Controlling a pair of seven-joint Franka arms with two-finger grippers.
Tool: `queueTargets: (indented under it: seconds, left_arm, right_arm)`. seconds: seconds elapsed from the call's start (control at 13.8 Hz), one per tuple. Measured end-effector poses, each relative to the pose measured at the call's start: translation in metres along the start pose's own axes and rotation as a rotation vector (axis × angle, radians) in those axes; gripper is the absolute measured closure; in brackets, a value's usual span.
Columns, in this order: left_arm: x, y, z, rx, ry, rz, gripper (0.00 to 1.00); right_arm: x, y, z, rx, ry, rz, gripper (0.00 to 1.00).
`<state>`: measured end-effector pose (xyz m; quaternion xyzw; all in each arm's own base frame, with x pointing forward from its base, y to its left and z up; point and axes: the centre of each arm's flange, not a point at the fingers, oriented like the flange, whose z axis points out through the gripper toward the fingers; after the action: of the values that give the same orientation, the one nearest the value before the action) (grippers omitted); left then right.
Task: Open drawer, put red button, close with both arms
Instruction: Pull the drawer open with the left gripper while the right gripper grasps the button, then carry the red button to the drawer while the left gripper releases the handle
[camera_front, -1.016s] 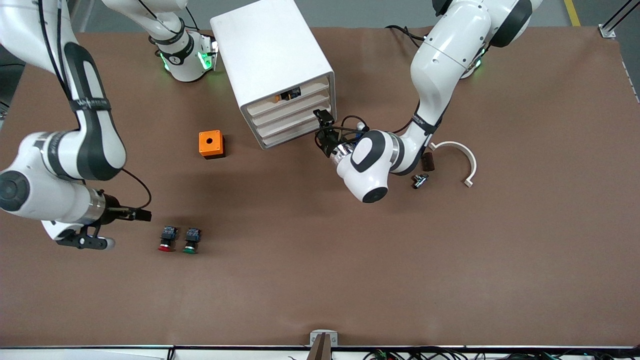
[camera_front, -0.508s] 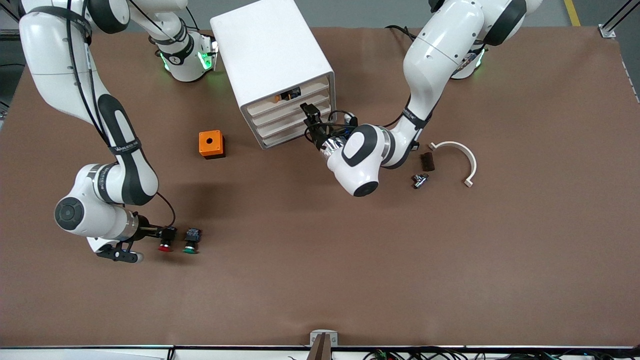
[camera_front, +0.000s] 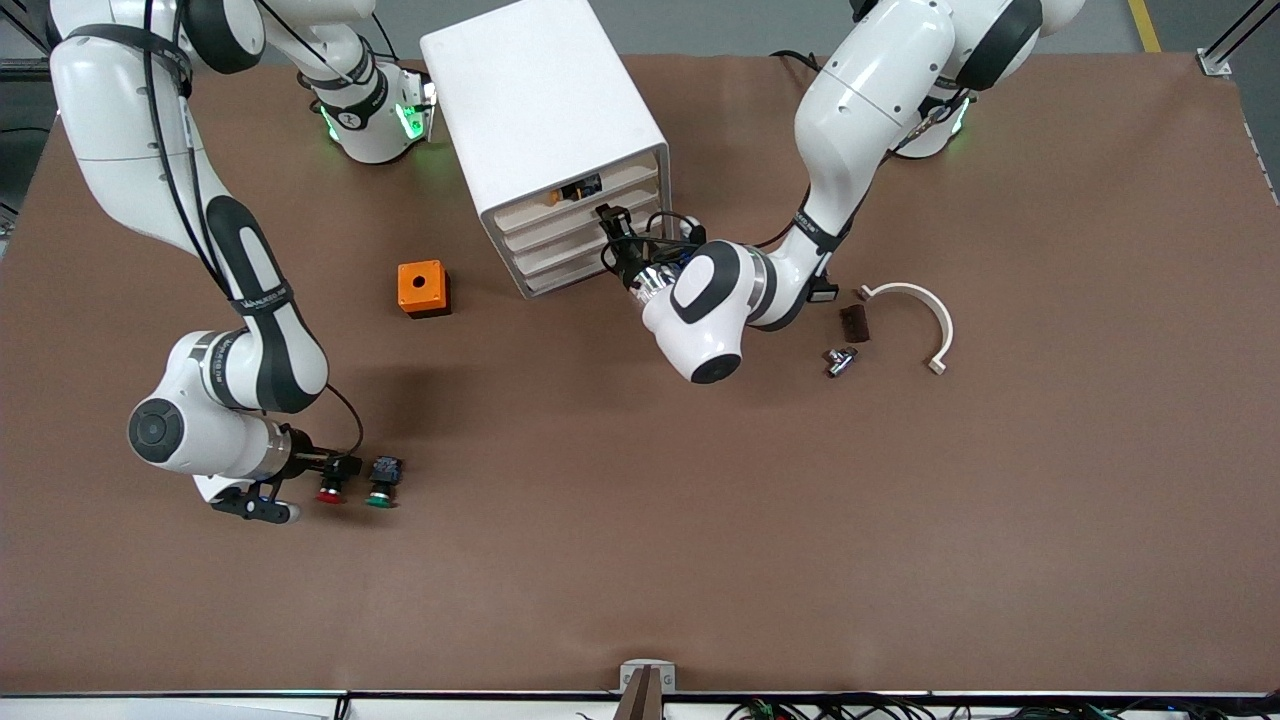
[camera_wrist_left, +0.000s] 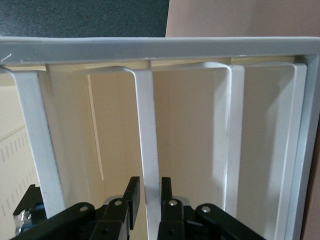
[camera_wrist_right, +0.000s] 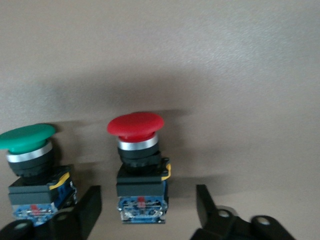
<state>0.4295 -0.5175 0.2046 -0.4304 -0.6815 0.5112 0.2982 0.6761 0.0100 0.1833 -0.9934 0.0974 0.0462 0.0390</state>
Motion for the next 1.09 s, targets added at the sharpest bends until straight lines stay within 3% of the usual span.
queueTargets:
  seconds: [0.07, 0.22, 0.65, 0.87, 1.09]
  left_arm:
    - [0.000, 0.001, -0.001, -0.001, -0.001, -0.001, 0.84]
    - [0.001, 0.001, -0.002, -0.002, -0.002, -0.003, 0.86]
    - [0.009, 0.010, -0.044, -0.033, -0.048, 0.005, 0.86]
    - [0.021, 0.018, -0.101, -0.065, -0.120, 0.032, 0.86]
    - [0.030, 0.023, -0.131, -0.082, -0.169, 0.056, 0.86]
  right_arm:
    - [-0.001, -0.004, 0.001, -0.001, -0.003, -0.002, 0.36]
    - [-0.003, -0.010, 0.001, -0.002, -0.005, -0.004, 0.59]
    - [0.004, -0.013, -0.019, 0.002, 0.032, -0.006, 0.59]
    - [0.002, -0.027, -0.071, -0.005, 0.054, -0.039, 0.59]
    - [-0.016, -0.051, -0.126, -0.004, 0.036, -0.030, 0.59]
